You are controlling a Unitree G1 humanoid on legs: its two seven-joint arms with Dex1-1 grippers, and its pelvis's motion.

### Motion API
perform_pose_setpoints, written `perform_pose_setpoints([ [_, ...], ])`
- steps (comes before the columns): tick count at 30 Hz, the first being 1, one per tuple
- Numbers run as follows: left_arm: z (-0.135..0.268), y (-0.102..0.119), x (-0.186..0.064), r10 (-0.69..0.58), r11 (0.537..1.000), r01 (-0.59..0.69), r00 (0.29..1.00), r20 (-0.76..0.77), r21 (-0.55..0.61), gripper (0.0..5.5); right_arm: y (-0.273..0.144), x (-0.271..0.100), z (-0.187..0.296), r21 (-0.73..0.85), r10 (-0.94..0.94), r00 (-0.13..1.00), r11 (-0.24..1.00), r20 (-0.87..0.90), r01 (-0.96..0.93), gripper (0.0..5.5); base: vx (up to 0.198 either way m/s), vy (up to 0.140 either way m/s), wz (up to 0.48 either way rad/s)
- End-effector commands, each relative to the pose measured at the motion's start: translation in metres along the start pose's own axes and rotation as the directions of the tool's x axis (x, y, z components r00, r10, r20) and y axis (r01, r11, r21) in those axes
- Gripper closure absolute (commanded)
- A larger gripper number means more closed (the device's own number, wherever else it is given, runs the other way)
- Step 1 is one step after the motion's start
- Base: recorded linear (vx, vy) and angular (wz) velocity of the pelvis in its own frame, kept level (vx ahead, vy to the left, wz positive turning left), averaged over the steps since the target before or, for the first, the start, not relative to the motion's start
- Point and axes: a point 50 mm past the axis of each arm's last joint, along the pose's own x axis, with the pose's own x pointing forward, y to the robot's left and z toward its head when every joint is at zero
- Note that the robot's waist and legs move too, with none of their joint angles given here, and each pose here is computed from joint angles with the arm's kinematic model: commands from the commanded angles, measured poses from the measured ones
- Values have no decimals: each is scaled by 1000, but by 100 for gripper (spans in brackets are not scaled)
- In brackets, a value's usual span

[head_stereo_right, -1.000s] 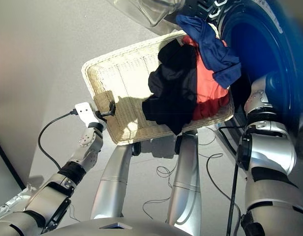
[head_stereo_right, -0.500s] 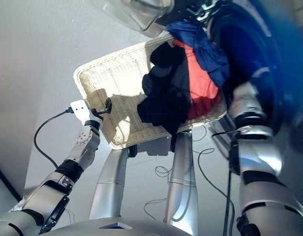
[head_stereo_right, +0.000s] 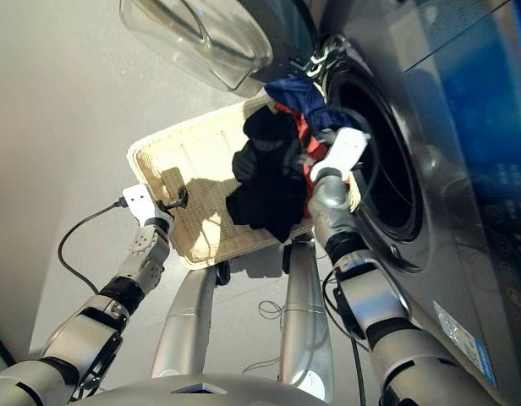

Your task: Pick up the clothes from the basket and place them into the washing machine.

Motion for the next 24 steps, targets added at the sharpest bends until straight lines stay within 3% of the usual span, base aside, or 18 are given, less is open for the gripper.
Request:
perform_pose_setpoints([
  [1, 35, -78, 11, -313, 950, 313, 941, 130, 22, 0, 34, 6, 36, -46, 147, 974, 989, 172, -142, 0, 0, 0, 0],
  [4, 33, -86, 12, -327, 945, 325, 939, 107, 33, 0, 49, -4, 44, -43, 221, 948, 975, 229, -217, 0, -6, -14, -157],
  [12, 43, -100, 21, -347, 938, 347, 934, 85, 12, 0, 66, -10, 49, -406, 447, 873, 847, 197, -342, 0, -3, -19, -51],
  [24, 66, -114, 24, -328, 945, 323, 929, 169, 60, 0, 85, -24, 63, -437, 525, 807, 814, 269, -383, 0, 17, -21, -59],
])
